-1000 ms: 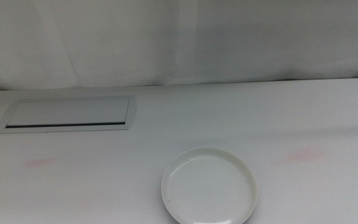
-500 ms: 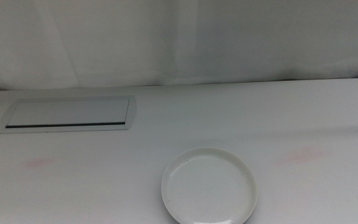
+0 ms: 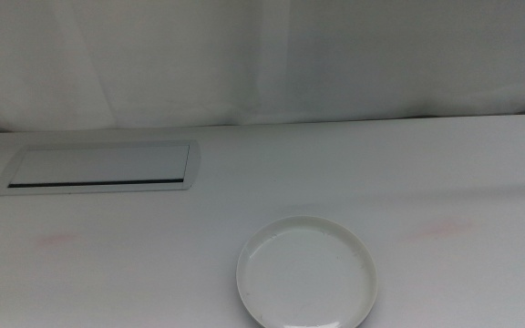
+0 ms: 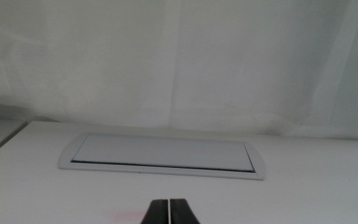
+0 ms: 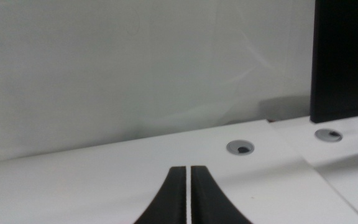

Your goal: Stack the three bowls on top of each other.

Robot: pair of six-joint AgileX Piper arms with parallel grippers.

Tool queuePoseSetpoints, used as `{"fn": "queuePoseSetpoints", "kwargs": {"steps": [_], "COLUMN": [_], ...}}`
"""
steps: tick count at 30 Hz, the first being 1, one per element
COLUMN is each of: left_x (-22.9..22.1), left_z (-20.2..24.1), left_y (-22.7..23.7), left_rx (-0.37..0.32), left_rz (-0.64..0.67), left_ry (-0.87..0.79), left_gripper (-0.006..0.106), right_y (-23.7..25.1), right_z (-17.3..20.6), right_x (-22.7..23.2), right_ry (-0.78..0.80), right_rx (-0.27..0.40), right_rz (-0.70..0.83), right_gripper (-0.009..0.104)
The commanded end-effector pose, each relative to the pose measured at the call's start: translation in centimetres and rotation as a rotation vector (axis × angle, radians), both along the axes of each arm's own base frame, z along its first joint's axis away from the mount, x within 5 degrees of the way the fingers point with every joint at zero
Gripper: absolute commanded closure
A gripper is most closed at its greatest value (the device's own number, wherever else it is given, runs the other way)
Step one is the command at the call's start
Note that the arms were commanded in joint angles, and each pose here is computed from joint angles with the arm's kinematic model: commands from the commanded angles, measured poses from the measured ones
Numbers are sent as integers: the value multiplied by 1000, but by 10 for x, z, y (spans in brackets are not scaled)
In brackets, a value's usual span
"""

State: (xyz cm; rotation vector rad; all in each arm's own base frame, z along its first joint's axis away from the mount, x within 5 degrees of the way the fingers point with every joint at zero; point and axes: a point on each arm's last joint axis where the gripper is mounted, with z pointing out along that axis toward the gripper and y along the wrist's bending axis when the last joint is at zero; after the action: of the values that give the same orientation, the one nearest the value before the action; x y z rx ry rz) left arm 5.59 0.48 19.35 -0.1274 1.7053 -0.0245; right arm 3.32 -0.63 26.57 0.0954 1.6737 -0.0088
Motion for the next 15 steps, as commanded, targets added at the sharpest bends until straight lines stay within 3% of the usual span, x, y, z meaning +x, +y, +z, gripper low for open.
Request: {"fn": "queuePoseSetpoints", "kwargs": {"steps": [1, 4, 7, 15], "left_x": [-1, -1, -1, -1], "left_z": [-10, -10, -10, -10], "left_y": [0, 0, 0, 0], "left_rx": [-6, -6, -6, -6], "left_rz": [-4, -4, -4, -4], "left_ry": [-10, -10, -10, -10], "left_gripper": [102, 102, 102, 102], "right_y": [0, 2, 2, 3], "right_z": [-6, -15, -32, -66], "right_x": [0, 6, 12, 20], "right_ry": [-65, -119, -110, -45], "right_rx": [41, 103, 61, 55], "right_rz": [3, 15, 17, 27], "right_gripper": [98, 98, 98, 98]}}
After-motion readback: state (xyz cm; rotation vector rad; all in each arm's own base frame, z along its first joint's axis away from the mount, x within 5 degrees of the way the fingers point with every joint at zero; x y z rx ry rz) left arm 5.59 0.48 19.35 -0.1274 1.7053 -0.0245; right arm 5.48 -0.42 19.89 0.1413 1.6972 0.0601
